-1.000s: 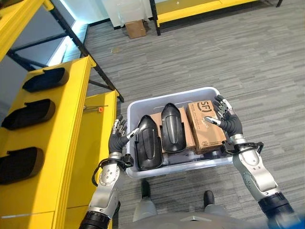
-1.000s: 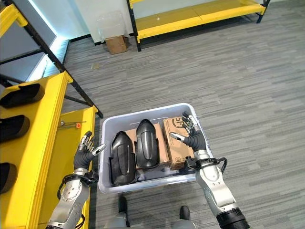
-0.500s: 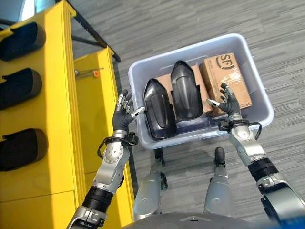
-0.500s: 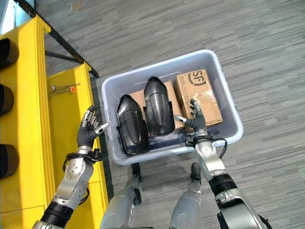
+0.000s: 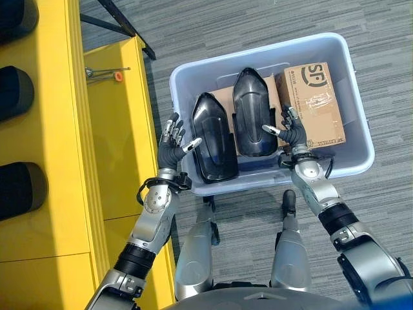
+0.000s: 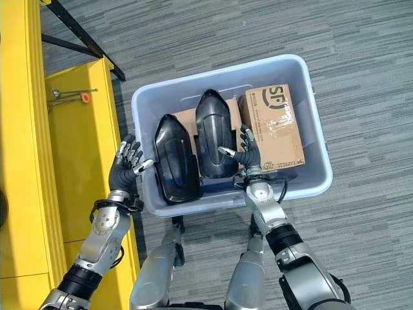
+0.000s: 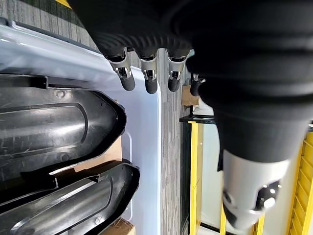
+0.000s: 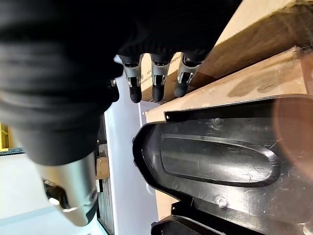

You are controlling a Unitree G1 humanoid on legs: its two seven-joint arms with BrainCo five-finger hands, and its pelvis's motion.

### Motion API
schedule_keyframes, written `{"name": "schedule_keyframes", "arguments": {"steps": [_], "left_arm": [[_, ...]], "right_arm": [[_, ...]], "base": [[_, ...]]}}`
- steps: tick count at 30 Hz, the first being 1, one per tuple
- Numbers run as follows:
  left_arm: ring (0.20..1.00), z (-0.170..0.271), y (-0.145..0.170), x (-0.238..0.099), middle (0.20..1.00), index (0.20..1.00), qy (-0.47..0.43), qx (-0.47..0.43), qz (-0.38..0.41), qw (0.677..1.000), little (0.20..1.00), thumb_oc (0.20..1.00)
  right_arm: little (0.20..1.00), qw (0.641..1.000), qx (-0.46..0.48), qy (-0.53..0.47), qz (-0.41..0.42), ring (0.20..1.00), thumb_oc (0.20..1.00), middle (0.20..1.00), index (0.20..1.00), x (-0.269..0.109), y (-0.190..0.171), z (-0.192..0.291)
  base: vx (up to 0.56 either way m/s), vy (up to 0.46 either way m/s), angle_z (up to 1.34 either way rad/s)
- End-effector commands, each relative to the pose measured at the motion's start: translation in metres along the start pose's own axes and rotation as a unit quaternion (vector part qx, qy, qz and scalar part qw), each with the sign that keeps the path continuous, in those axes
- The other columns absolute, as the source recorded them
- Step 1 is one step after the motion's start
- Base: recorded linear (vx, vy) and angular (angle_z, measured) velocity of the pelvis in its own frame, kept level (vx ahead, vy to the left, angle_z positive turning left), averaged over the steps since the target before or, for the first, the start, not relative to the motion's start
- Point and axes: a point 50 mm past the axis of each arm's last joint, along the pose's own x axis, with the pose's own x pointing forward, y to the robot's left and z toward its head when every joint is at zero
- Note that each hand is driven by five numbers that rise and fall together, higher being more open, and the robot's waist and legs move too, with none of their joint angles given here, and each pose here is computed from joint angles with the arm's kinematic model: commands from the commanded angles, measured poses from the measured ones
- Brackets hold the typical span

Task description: Move parts from the plastic box to the shelf.

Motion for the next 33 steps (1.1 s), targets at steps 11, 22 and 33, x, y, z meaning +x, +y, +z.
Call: {"name": "schedule_keyframes", "arguments": {"steps": [11,22,33], "left_arm": [[1.0,0.03,-0.004,0.001,1.0,1.0,-0.076,-0.001,-0.016,0.997,1.0,1.0],[1.0,0.032,-0.009,0.002,1.0,1.0,-0.079,-0.009,-0.028,0.996,1.0,1.0],[1.0,0.037,-0.02,0.007,1.0,1.0,-0.088,-0.016,-0.048,0.995,1.0,1.0]], "right_arm": [[1.0,0.997,-0.029,-0.032,-0.063,1.0,1.0,1.0,1.0,0.022,-0.019,0.021],[1.0,0.996,-0.04,-0.002,-0.084,1.0,1.0,1.0,1.0,0.032,-0.029,0.015],[1.0,0.988,-0.071,0.06,-0.124,1.0,1.0,1.0,1.0,0.039,-0.049,0.0]], "base": [[0.0,0.005,0.04],[0.0,0.0,0.0],[0.0,0.001,0.01]]}}
